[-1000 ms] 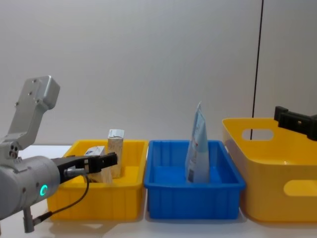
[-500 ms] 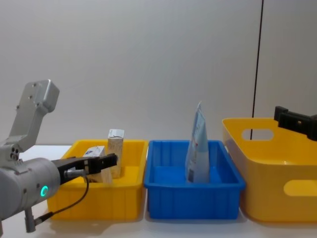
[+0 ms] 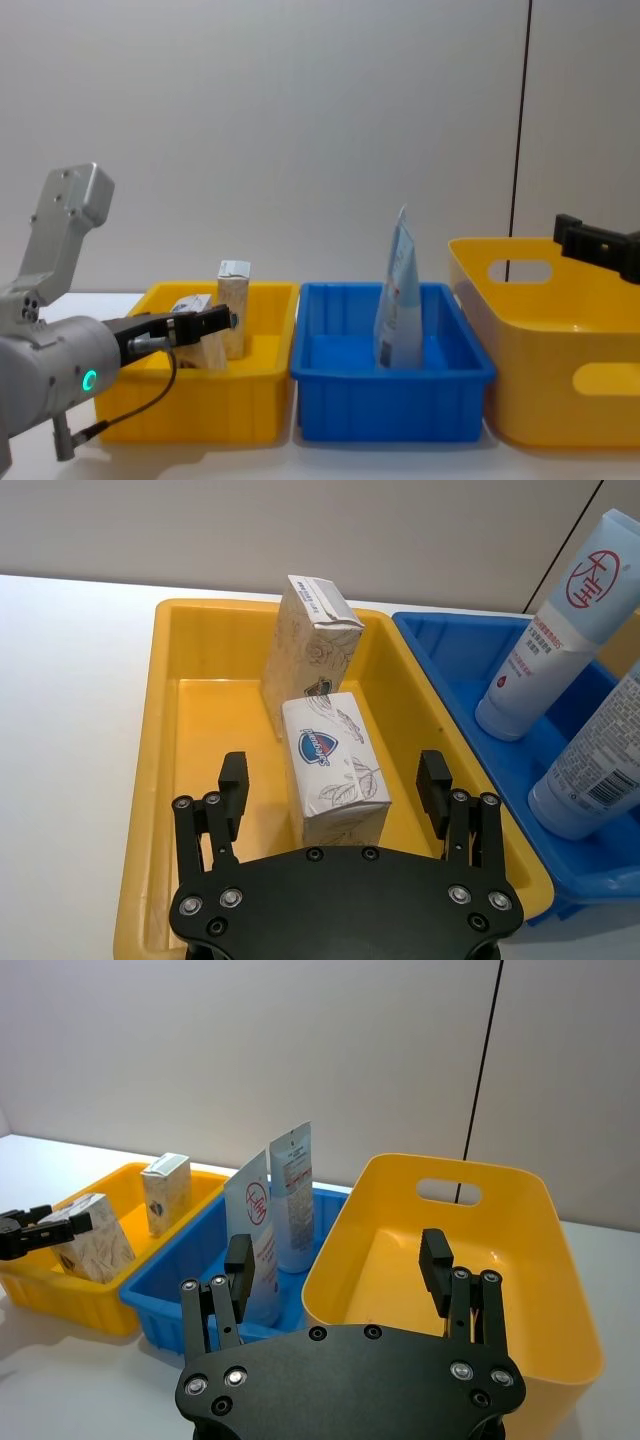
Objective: Bimanual collaborative sorting of washing and personal care products
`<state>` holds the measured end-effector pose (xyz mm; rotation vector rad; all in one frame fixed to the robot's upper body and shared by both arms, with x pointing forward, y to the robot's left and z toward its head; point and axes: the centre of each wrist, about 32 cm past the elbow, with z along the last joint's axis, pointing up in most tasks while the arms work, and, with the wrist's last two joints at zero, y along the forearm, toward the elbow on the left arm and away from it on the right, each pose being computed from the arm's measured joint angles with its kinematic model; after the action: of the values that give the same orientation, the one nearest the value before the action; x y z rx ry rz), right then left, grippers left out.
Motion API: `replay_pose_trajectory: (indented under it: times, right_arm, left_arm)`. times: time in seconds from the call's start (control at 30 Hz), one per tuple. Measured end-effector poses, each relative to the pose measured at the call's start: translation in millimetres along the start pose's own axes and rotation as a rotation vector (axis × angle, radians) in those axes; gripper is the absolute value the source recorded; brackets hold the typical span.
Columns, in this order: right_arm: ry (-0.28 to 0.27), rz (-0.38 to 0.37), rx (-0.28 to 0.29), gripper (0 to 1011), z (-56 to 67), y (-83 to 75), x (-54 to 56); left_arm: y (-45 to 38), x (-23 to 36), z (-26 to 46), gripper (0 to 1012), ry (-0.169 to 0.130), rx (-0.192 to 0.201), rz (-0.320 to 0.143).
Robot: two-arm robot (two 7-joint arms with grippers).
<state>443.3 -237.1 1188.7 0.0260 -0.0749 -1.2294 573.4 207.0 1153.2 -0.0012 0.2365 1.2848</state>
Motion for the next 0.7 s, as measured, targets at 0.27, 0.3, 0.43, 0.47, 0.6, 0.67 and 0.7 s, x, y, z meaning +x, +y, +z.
replay_pose_trajectory:
  times: [0.27,0.3,0.43,0.47,0.6,0.67,0.7]
  right_arm:
    - [0.000,0.000,0.000,1000,0.0,0.0,0.0]
    - [0.000,0.000,0.000,1000,0.0,0.0,0.0]
    - [0.000,0.000,0.000,1000,0.0,0.0,0.0]
    - [0.000,0.000,0.000,1000,0.0,0.0,0.0]
    - [0.000,0.000,0.000,1000,0.0,0.0,0.0]
    - [0.000,0.000,0.000,1000,0.0,0.0,0.0]
    - [0.000,0.000,0.000,1000,0.0,0.0,0.0]
  left_arm:
    - [-7.9,2.5,-0.9,882,0.007,0.013,-0.006]
    - [-8.6,2.6,-1.1,864,0.007,0.015,-0.007]
    - [-12.7,3.0,-1.4,741,0.007,0.025,-0.010]
    - [-14.3,3.0,-1.8,703,0.006,0.029,-0.011]
    - [-18.3,2.7,-2.4,587,0.004,0.040,-0.013]
    - [-20.5,2.3,-2.8,542,0.003,0.046,-0.014]
    - [-20.9,2.2,-3.0,483,0.003,0.047,-0.014]
